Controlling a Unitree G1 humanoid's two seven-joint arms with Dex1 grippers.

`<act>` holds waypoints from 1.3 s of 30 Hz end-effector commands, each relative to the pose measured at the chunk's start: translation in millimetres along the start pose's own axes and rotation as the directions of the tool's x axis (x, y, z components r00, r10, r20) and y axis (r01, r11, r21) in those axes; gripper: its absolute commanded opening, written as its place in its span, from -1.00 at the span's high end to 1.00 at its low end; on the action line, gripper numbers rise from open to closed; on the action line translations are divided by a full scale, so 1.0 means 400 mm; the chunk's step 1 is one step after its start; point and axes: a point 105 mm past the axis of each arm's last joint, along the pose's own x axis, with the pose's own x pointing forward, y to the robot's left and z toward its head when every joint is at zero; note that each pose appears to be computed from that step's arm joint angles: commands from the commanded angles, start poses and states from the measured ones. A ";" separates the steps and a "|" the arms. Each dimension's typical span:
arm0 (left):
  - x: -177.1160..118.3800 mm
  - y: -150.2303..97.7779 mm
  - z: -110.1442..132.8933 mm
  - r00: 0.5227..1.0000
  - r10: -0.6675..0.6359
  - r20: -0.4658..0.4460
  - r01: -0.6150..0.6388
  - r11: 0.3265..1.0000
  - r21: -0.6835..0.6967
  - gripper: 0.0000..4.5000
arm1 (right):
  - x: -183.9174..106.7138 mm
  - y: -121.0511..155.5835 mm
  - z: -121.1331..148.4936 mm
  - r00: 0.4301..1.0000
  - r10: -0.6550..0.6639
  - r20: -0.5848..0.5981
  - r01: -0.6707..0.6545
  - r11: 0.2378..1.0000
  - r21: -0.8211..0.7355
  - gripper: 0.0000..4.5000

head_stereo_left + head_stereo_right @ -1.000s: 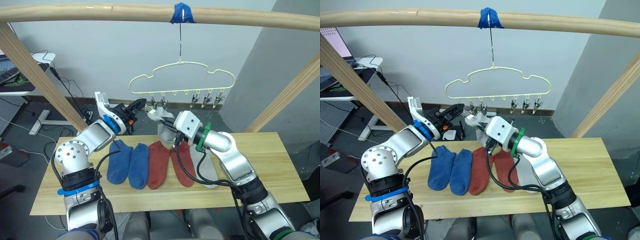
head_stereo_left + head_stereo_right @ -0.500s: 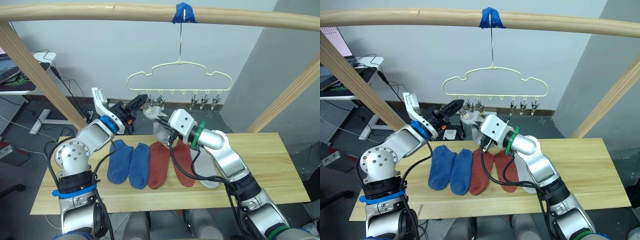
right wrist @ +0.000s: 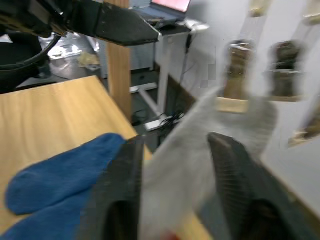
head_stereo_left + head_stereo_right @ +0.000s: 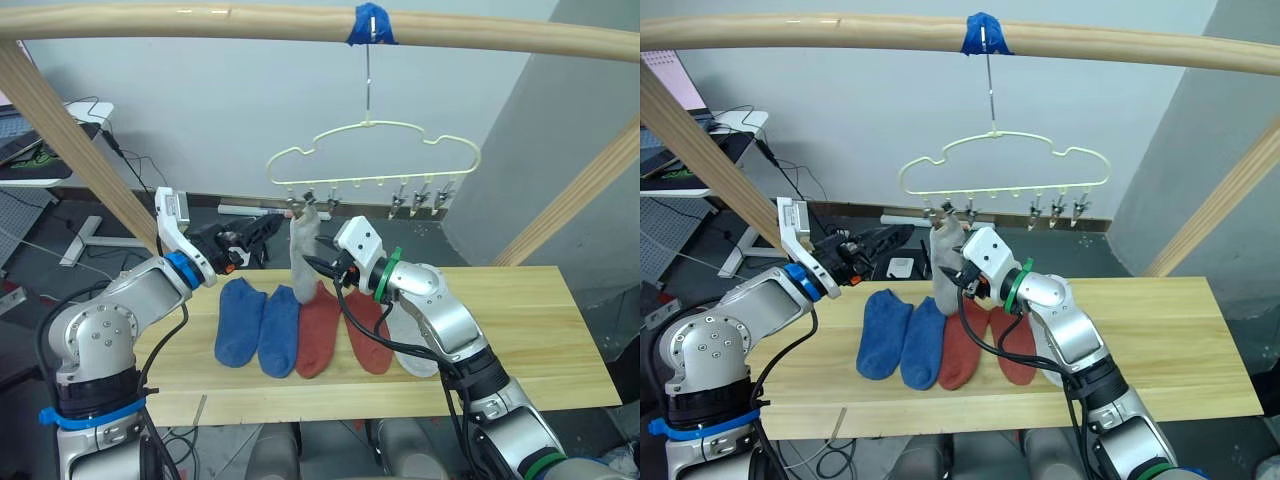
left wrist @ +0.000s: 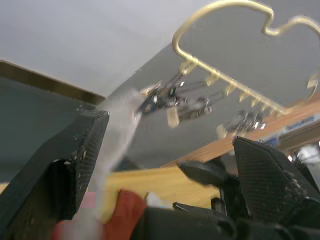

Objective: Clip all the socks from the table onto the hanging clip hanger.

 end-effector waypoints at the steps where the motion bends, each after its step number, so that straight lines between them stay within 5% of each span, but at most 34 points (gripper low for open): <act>1: 0.005 -0.021 0.002 1.000 -0.018 0.000 0.018 0.991 0.131 -1.00 | -0.029 -0.008 -0.004 1.000 0.001 0.006 -0.001 1.000 0.024 -0.56; 4: 0.018 -0.009 -0.008 1.000 0.014 0.006 -0.015 0.978 0.206 -1.00 | -0.062 -0.020 -0.025 0.999 -0.020 -0.027 0.021 1.000 0.024 -0.98; 17: 0.059 -0.019 -0.003 0.985 0.000 0.174 -0.086 0.869 0.487 -1.00 | -0.226 -0.071 0.019 0.994 -0.110 -0.006 0.110 0.991 0.070 -0.98; 21: 0.102 -0.078 -0.028 0.976 -0.072 0.207 -0.051 0.845 0.532 -0.63 | -0.269 -0.083 0.035 0.991 -0.133 0.008 0.132 0.989 0.070 -1.00; 22: 0.112 -0.084 -0.035 0.976 -0.071 0.207 -0.055 0.837 0.544 -0.49 | -0.274 -0.087 0.032 0.990 -0.144 0.002 0.143 0.987 0.070 -1.00; 37: 0.178 -0.056 -0.022 0.949 -0.043 0.314 -0.150 0.812 0.565 -0.49 | -0.266 -0.086 0.083 0.986 -0.154 0.065 0.151 0.987 0.052 -1.00; 39: 0.180 -0.053 -0.021 0.947 -0.043 0.318 -0.151 0.813 0.562 -0.23 | -0.266 -0.087 0.085 0.986 -0.154 0.065 0.151 0.987 0.048 -1.00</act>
